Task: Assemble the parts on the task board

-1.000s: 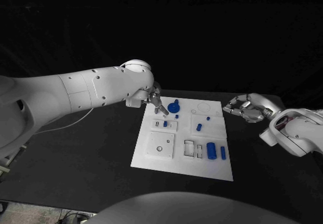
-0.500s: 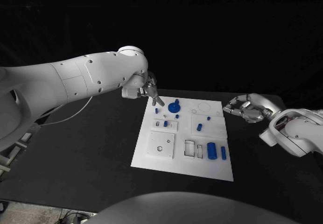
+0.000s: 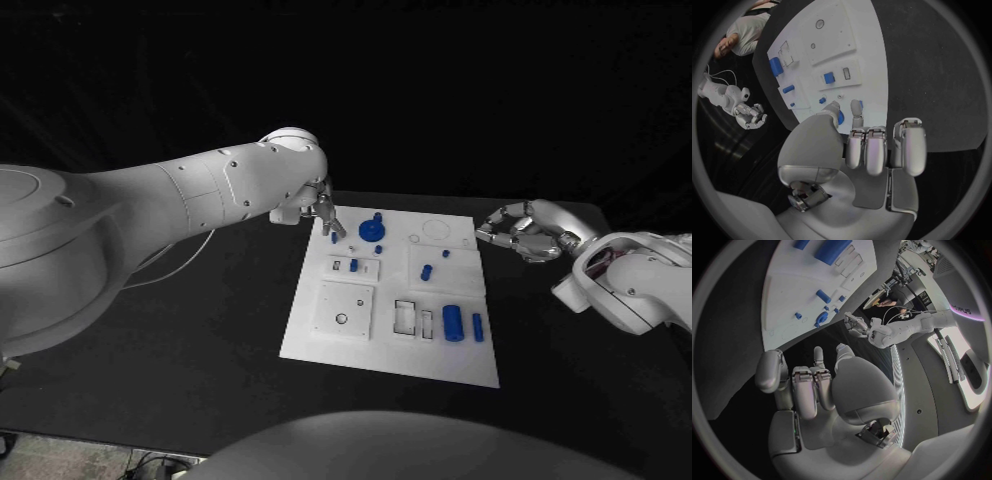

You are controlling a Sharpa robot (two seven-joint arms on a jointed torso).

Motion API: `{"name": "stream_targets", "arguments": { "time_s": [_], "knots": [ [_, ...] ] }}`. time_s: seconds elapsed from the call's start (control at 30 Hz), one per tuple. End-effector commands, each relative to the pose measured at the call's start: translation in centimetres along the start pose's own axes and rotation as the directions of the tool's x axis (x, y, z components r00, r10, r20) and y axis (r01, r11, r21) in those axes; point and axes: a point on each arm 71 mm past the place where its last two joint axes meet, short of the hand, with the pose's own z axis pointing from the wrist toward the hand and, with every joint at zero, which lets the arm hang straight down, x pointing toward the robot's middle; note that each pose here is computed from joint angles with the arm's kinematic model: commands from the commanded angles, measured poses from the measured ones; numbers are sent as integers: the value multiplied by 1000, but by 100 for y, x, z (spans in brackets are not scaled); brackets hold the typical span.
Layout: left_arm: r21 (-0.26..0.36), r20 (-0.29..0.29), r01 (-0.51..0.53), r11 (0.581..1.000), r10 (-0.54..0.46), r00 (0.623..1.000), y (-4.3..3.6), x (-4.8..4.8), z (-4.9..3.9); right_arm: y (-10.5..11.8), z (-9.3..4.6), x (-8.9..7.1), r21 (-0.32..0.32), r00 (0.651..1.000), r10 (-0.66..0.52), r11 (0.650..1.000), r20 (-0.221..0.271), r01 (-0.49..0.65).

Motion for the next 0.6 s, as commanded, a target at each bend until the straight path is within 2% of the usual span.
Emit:
{"name": "stream_targets", "arguments": {
  "time_s": [0.03,0.3,0.6],
  "knots": [
    [-9,60,-28,1000,28,998,10,-58,33,5,-6,13,-6,1000,0,1000,-15,0],
    [-22,83,-21,1000,23,996,21,-95,83,0,-14,9,-4,1000,1,1000,-14,-1],
    [-4,88,13,1000,-12,996,-19,-97,143,15,-2,24,-6,1000,2,1000,-20,-2]
  ]
}}
